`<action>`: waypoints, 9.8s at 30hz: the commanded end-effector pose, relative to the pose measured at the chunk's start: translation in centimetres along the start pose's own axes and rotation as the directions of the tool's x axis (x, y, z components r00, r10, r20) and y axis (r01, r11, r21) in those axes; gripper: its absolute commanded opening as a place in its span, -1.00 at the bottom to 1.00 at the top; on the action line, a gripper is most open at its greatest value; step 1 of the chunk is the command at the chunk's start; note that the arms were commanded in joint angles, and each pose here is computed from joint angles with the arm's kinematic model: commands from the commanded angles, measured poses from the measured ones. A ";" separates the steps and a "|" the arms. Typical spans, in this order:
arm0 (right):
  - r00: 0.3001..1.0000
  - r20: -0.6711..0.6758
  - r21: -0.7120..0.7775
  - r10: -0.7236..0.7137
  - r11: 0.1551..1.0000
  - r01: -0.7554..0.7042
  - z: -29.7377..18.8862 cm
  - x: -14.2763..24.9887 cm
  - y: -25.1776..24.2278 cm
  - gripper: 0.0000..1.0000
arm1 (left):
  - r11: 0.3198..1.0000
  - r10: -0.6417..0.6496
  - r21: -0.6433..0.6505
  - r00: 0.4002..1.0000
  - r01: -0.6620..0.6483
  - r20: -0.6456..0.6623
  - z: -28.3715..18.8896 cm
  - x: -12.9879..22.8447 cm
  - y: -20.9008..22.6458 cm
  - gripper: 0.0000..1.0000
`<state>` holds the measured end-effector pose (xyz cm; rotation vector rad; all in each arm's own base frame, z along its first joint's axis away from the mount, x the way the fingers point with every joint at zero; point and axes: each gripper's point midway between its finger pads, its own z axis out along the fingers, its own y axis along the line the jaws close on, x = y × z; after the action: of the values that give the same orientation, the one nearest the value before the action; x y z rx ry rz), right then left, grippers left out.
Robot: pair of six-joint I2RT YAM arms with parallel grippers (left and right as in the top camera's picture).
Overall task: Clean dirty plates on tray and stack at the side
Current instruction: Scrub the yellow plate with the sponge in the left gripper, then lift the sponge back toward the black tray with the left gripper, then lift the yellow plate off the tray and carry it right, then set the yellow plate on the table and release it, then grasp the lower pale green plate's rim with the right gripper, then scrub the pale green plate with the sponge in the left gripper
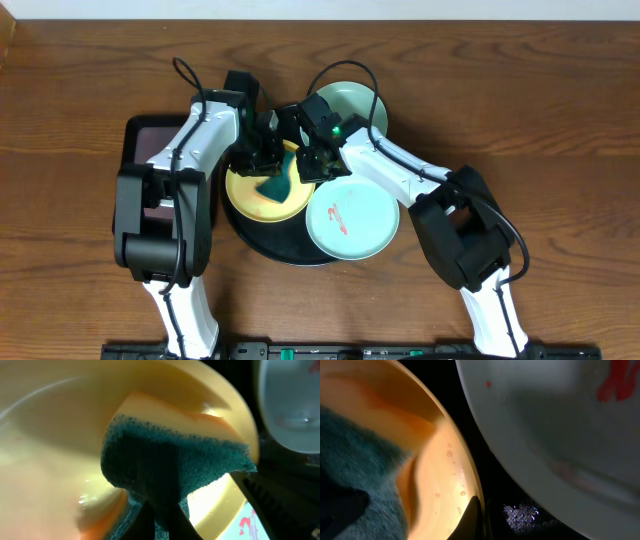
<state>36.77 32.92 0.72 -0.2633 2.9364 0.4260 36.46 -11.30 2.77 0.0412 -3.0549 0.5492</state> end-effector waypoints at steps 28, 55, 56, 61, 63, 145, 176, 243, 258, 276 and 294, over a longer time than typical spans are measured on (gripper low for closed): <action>1.000 -0.024 0.056 0.005 0.998 -0.003 1.4 0.6 -1.6 -0.97 | 0.996 0.015 -0.094 0.999 -0.011 0.038 -0.2 -1.4 0.4 -0.86; 1.000 -0.027 0.057 0.006 0.998 -0.004 1.4 0.6 -1.6 -0.98 | 0.896 -0.143 -0.346 0.918 0.279 0.369 -14.9 -0.9 6.8 -0.85; 1.000 -0.028 0.057 0.006 0.998 -0.004 1.4 0.6 -1.6 -0.98 | 0.893 -0.147 -0.347 0.915 0.286 0.377 -15.6 -0.7 7.4 -0.86; 1.000 -0.028 0.057 0.006 0.998 -0.004 1.4 0.6 -1.6 -0.98 | 0.874 -0.173 -0.368 0.909 0.319 0.378 -17.6 0.3 11.4 -0.86; 1.000 -0.028 0.057 0.006 0.998 -0.004 1.4 0.6 -1.6 -0.98 | 0.859 -0.205 -0.374 0.905 0.349 0.373 -17.5 0.7 13.0 -0.86; 0.770 0.368 0.504 -0.522 0.807 0.306 -18.4 -1.6 7.7 -0.98 | 0.813 -0.351 -0.326 0.853 0.482 0.386 -18.3 2.5 17.7 -0.86; 0.840 0.245 0.230 0.483 0.813 -0.535 -23.2 3.7 -31.4 -0.97 | 0.815 -0.347 -0.328 0.855 0.478 0.385 -18.2 2.4 17.6 -0.85; 0.985 -0.164 0.042 0.060 0.998 -0.054 -6.8 8.6 -12.6 -0.97 | 0.831 -0.338 -0.307 0.860 0.464 0.383 -18.0 2.1 17.0 -0.86; 0.996 0.065 -0.109 0.063 0.992 -0.056 -7.1 3.7 -3.8 -0.98 | 0.846 -0.340 -0.276 0.861 0.456 0.379 -17.8 1.8 16.4 -0.86; 0.986 -0.031 -0.094 0.163 0.982 -0.166 -1.1 5.8 -2.2 -0.98 | 0.918 -0.229 -0.235 0.912 0.318 0.340 -15.0 0.4 7.5 -0.85; 0.987 -0.031 -0.094 0.159 0.982 -0.162 -1.1 5.8 -2.2 -0.98 | 0.932 -0.253 -0.237 0.961 0.274 0.115 -3.4 4.2 2.3 -0.86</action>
<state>31.10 29.62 0.45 -0.0727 2.9698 0.6023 33.00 -8.01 6.62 0.3896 -3.1434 0.1648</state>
